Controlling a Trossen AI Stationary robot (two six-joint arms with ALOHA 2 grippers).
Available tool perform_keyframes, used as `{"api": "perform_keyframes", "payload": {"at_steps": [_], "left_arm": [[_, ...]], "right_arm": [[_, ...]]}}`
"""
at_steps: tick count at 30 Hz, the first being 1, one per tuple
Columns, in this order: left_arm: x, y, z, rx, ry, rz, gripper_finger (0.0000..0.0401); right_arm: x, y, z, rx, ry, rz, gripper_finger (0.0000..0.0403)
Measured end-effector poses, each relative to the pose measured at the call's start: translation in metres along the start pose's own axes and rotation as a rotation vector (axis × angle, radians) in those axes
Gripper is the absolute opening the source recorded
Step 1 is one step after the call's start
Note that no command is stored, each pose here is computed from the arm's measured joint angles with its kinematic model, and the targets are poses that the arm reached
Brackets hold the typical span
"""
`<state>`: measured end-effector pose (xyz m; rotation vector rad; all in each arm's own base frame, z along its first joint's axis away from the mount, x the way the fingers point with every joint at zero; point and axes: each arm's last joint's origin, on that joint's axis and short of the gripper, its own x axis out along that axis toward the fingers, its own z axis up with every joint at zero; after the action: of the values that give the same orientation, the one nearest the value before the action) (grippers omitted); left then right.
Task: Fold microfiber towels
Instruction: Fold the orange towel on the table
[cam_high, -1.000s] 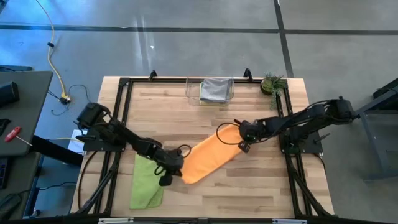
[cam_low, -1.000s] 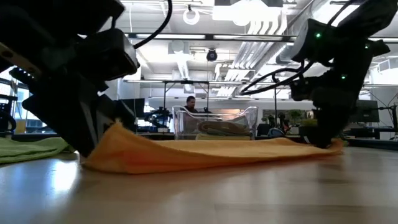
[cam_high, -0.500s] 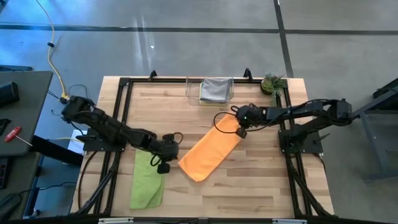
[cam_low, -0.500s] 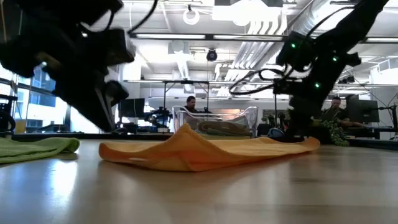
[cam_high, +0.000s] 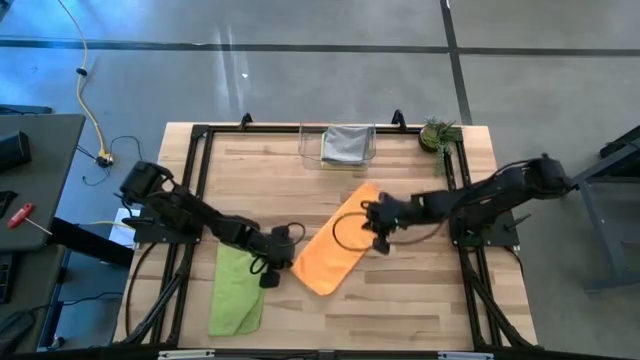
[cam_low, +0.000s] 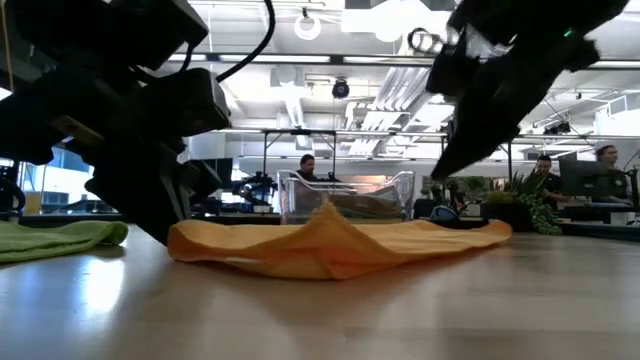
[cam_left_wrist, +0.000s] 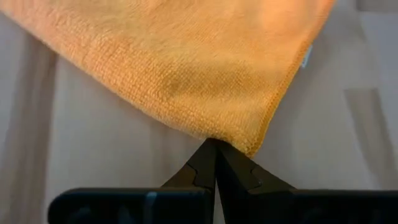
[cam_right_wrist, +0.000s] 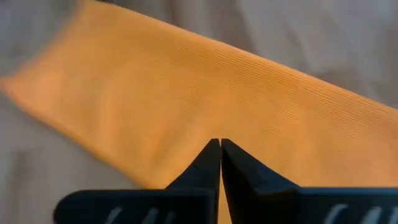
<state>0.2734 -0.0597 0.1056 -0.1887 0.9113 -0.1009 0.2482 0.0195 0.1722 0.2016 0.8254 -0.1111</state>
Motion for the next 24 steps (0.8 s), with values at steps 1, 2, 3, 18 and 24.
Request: {"api": "perform_keyframes", "payload": {"at_steps": [1,2,3,18,24], "left_arm": [[0.001,-0.001,0.000,-0.004,-0.008,-0.013,0.0000],[0.003,-0.003,0.001,-0.009,-0.016,-0.029,0.0000],[0.004,-0.005,0.001,-0.012,-0.027,-0.049,0.0000],[0.049,-0.053,0.025,0.053,-0.118,-0.114,0.0000],[0.054,-0.073,0.036,0.079,-0.150,-0.139,0.0000]], "right_arm": [[-0.001,0.009,0.000,-0.006,-0.022,0.025,0.0009],[-0.002,0.019,-0.001,-0.014,-0.040,0.046,0.0013],[-0.003,0.027,-0.003,-0.021,-0.052,0.069,0.0020],[0.010,0.145,-0.037,-0.165,-0.066,0.210,0.0183],[0.016,0.189,-0.043,-0.256,-0.002,0.183,0.0195]]}}
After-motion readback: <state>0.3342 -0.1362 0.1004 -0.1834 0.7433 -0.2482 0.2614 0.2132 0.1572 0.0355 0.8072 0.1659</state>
